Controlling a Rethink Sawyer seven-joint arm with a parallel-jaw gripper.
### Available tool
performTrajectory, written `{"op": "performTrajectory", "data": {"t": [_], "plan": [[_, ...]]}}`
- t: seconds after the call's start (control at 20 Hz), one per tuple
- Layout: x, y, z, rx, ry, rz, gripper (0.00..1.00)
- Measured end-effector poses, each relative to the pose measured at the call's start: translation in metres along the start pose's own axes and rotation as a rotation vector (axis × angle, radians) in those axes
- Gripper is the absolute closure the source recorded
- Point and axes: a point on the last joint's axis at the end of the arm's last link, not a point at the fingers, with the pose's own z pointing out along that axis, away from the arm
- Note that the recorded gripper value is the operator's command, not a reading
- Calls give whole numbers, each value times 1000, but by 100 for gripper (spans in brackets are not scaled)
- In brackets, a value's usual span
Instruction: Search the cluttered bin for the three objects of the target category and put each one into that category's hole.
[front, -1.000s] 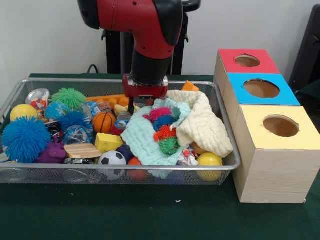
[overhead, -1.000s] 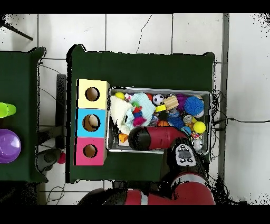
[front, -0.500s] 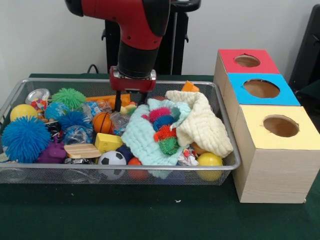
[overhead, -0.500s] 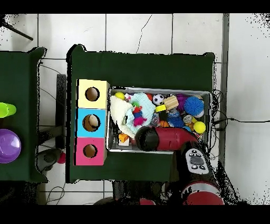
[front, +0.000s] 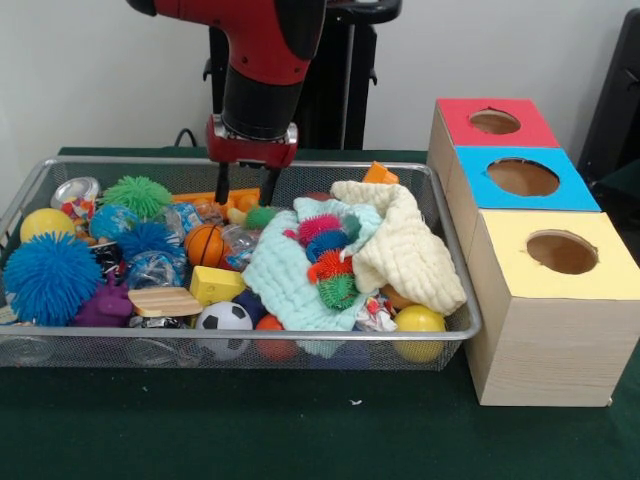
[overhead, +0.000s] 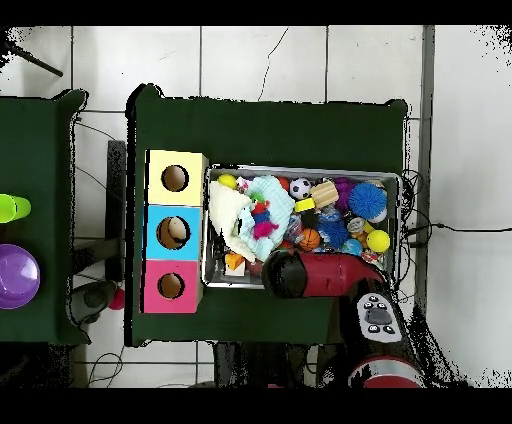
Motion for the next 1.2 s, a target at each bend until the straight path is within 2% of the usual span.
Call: {"op": "performTrajectory", "data": {"t": [0.3,0.35,0.45,0.75,1.2], "plan": [[27,13,-2,-22,44,-3,0],[37,19,-2,-34,62,-5,0],[43,22,-2,-42,69,-2,0],[46,20,-5,-57,45,38,0],[49,23,2,-62,-14,48,0]]}}
